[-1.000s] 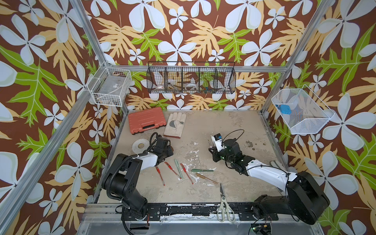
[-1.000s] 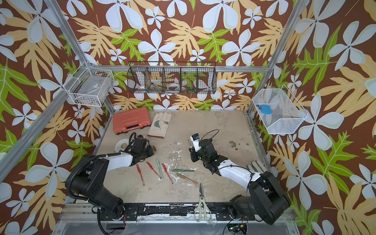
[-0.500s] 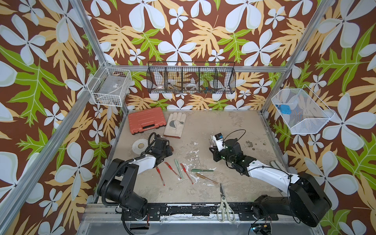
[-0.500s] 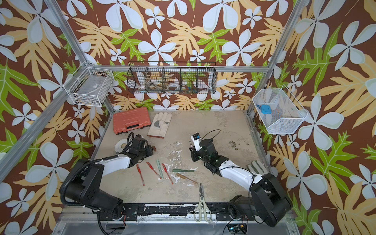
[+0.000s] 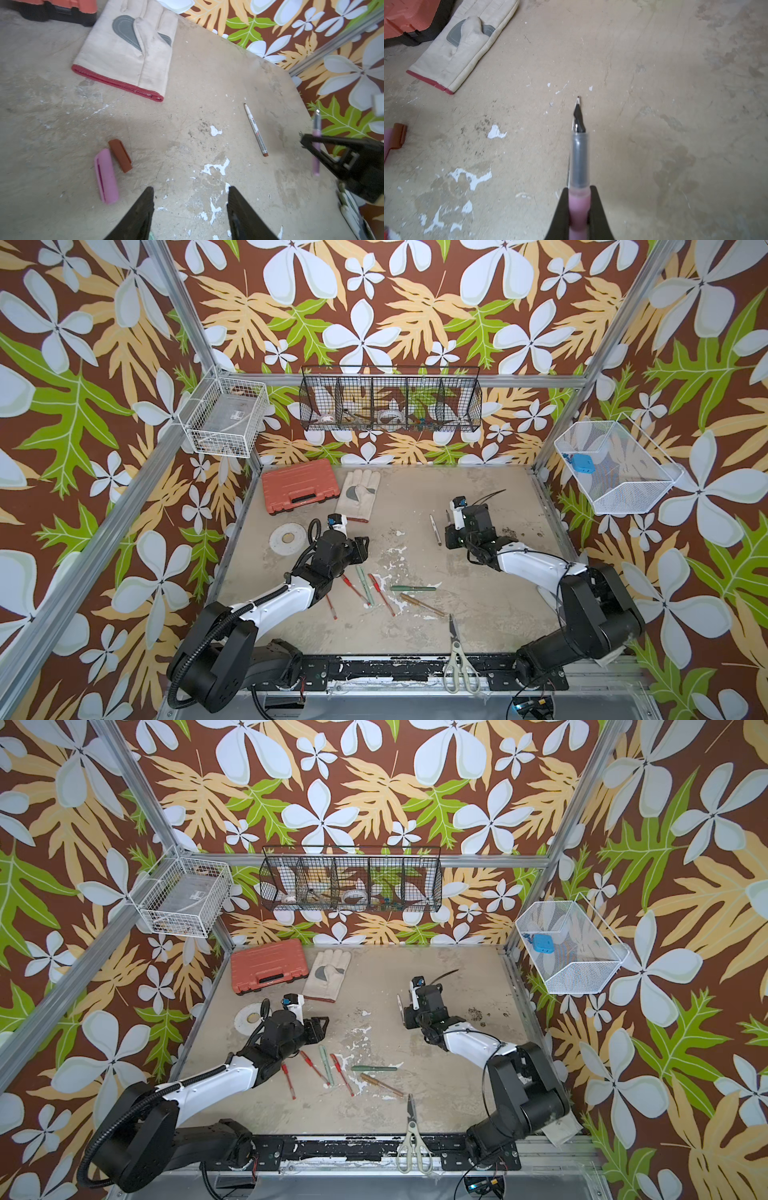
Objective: Remove pen caps from pens
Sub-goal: Place the pen at the center of the table.
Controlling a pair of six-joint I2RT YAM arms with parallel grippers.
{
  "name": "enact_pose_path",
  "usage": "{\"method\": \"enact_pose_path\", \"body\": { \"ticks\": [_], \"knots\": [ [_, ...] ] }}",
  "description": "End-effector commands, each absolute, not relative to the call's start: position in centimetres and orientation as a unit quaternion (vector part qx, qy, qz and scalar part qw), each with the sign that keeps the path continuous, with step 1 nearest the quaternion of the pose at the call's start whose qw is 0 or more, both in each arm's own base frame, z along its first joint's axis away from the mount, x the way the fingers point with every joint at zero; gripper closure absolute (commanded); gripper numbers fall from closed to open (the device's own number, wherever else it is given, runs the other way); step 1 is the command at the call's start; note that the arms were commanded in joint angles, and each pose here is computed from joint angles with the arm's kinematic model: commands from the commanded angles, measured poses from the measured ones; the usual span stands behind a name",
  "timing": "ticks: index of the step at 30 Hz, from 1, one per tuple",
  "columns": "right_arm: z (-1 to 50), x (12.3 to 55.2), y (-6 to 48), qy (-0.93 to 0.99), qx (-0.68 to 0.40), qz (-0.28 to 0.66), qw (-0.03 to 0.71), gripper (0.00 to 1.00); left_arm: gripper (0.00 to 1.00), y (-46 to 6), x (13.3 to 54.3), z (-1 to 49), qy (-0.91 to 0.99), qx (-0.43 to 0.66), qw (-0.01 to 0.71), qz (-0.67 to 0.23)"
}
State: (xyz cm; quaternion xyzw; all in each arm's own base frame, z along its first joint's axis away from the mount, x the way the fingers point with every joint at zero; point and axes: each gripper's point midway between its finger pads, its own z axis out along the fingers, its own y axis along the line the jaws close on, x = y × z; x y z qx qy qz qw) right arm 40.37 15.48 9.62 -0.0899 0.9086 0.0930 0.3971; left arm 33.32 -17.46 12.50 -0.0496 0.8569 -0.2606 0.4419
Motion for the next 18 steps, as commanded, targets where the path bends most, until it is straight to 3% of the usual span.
{"method": "enact_pose_path", "body": {
  "ticks": [1,18],
  "knots": [
    [7.7,41.4,14.9,0.925,-0.097,0.056,0.362,0.97,0.42,-19.3,33.2,14.4,0.834,-0.011,0.464,-0.299],
    [1.8,44.5,14.5,0.951,-0.086,0.033,0.294,0.84,0.42,-21.8,31.8,15.7,0.808,0.038,0.463,-0.361]
  ]
}}
